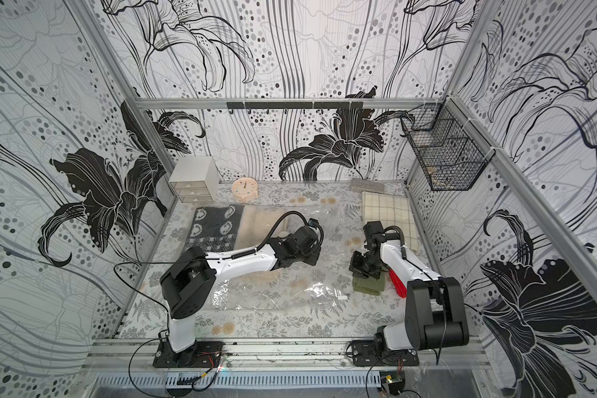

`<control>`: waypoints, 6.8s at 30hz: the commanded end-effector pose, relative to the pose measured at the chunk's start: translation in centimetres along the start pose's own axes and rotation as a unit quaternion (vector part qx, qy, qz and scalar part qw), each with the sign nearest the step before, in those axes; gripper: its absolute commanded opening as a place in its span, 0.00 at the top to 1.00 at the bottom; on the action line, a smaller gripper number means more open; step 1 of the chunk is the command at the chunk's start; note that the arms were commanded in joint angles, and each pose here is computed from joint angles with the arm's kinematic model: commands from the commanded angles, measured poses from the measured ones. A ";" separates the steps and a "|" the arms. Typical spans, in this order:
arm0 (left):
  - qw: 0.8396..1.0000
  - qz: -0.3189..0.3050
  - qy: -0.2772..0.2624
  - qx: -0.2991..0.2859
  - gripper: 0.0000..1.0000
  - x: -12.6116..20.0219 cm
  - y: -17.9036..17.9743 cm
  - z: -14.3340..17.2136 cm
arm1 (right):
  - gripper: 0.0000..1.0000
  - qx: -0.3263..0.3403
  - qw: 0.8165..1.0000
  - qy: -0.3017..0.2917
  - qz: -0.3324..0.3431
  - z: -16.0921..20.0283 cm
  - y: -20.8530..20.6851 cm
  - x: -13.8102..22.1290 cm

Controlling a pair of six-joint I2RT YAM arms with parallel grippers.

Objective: Take the scarf out of the vacuum bag
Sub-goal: Adjust the scarf at the center of the board, then take out the scarf from the vacuum bag.

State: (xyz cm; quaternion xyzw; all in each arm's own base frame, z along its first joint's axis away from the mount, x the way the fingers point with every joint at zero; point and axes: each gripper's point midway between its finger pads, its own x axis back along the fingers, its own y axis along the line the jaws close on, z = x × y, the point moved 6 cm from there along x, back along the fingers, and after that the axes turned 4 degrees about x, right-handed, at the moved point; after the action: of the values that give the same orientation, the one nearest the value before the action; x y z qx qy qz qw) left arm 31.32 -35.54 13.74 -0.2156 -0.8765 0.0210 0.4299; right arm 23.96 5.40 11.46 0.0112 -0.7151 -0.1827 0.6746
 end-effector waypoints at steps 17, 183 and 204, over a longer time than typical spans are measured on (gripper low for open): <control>0.999 0.017 -0.037 0.007 1.00 2.0 0.2 -1.7 | 1.00 -0.072 0.986 -0.022 0.150 0.3 -3.7 1.3; 0.986 -0.048 -0.161 -0.009 1.00 11.0 -3.9 -5.0 | 1.00 0.213 0.928 0.093 -0.291 -2.7 24.8 -12.1; 0.988 -0.040 -0.144 -0.022 1.00 9.5 -4.5 -4.8 | 1.00 0.164 0.934 0.023 -0.318 -3.3 21.7 -8.9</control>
State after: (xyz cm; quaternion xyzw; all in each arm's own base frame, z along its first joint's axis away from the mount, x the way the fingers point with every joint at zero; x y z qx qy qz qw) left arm 28.59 -35.60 25.27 -0.1664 -0.9437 0.0144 0.2855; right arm 32.23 28.02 7.47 0.3579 -0.6591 -0.2513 0.6119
